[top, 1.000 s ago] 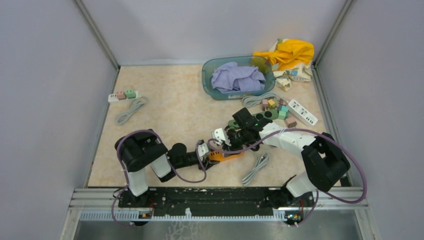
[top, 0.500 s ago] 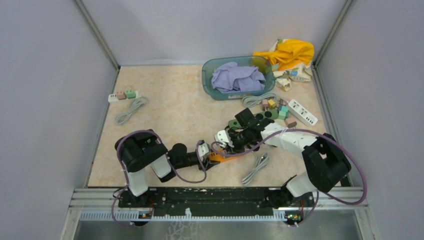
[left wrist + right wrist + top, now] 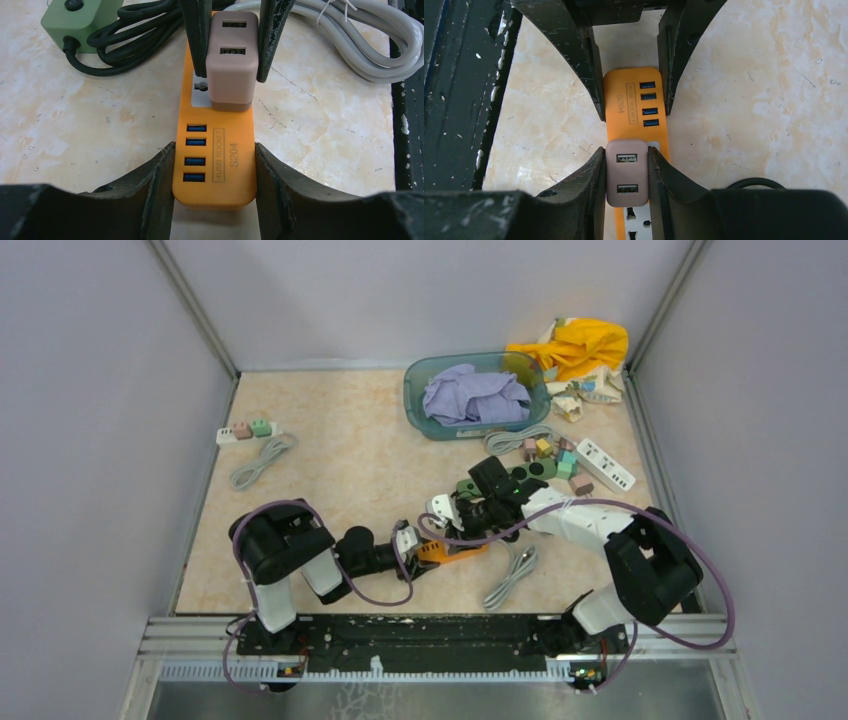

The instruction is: Pull the plug off the socket

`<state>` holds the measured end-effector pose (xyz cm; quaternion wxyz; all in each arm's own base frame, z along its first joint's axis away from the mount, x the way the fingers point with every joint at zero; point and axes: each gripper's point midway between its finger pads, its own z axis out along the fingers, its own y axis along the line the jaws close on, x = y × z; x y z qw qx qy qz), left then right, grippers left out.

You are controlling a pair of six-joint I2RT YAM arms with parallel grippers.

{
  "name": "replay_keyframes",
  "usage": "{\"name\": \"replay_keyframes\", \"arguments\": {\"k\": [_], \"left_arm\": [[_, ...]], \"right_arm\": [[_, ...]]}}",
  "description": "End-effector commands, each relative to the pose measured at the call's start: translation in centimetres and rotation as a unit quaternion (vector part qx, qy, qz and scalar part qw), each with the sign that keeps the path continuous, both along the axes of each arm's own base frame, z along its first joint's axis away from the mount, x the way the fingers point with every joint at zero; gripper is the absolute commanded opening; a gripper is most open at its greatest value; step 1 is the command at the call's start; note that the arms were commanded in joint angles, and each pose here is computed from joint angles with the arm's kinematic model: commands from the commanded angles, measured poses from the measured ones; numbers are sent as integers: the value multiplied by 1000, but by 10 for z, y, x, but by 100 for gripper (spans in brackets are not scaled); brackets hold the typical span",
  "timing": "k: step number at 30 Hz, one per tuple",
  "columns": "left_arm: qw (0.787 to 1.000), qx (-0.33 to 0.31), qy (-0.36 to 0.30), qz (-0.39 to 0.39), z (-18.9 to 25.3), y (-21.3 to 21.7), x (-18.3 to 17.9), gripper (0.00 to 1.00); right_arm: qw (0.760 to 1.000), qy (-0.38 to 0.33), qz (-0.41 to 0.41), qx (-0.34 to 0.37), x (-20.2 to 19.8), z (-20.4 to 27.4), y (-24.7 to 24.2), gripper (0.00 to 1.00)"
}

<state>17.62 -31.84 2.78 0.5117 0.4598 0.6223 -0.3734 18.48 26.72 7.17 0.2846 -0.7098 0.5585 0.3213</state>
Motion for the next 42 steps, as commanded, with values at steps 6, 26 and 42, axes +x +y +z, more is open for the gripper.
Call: {"name": "replay_keyframes", "arguments": {"k": [6, 26, 42], "left_arm": [[1000, 12, 20, -3, -8, 2, -5, 0], [1000, 11, 20, -1, -7, 2, -5, 0], [1000, 11, 20, 0, -7, 2, -5, 0]], "right_arm": [[996, -60, 50, 45, 4, 21, -3, 0], [997, -56, -13, 52, 23, 27, 9, 0], [995, -19, 70, 63, -16, 21, 18, 0]]}}
